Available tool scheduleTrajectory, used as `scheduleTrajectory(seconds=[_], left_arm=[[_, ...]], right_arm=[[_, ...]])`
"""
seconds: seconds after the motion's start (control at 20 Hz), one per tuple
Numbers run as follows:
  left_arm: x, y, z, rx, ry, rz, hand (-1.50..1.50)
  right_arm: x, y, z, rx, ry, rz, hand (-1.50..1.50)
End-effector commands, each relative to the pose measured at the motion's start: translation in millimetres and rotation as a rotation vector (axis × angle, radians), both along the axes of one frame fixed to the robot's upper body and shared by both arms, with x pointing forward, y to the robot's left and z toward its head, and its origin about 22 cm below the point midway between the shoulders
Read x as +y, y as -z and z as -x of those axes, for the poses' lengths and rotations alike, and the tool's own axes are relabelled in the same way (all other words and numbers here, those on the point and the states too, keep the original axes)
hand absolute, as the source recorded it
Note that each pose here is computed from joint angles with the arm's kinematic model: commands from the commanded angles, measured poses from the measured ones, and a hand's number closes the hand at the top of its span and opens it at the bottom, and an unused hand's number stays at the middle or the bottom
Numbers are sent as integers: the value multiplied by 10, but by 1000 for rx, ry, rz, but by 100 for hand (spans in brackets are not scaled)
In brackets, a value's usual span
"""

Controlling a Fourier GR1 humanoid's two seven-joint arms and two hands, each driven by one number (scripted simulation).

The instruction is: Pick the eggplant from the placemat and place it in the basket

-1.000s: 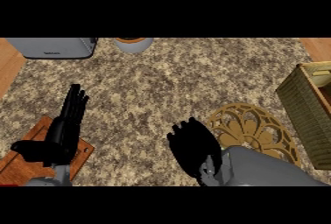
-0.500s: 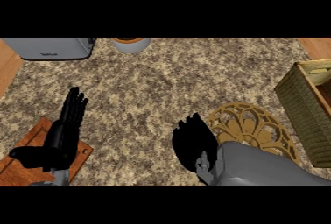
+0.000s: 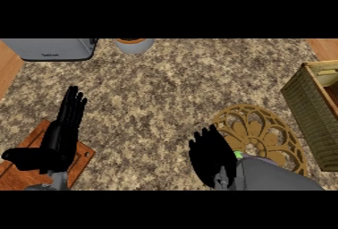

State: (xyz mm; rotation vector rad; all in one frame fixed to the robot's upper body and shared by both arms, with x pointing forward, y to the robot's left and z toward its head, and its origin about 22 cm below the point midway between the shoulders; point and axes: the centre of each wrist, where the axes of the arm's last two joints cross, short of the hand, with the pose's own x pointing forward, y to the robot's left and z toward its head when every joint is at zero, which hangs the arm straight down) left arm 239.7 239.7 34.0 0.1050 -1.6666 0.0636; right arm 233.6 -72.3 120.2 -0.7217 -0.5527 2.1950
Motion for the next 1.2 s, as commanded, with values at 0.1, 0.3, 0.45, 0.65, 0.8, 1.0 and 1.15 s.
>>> scheduleTrajectory(seconds=[0.1, 0.3, 0.45, 0.65, 0.8, 1.0, 1.15], left_arm=[[122, -62, -41, -9, 2, -11, 0], [-114, 20, -63, -8, -12, -6, 0], [-122, 31, 129, -5, 15, -5, 0], [-37, 13, 55, -10, 9, 2, 0], [5, -69, -180, -11, 15, 21, 0], [-155, -13, 15, -3, 22, 2, 0], [-79, -197, -39, 7, 21, 3, 0]], right_arm=[[-143, 186, 283, -80, 64, 106, -150], [-98, 30, 265, -112, 39, 105, -150], [-210, 126, 164, -118, 61, 125, -150], [-190, 455, 306, -116, 75, 125, -150], [-41, 377, 177, -120, 74, 126, -150], [-305, 389, 170, -115, 88, 125, -150], [-175, 553, 313, -111, 103, 168, -150]])
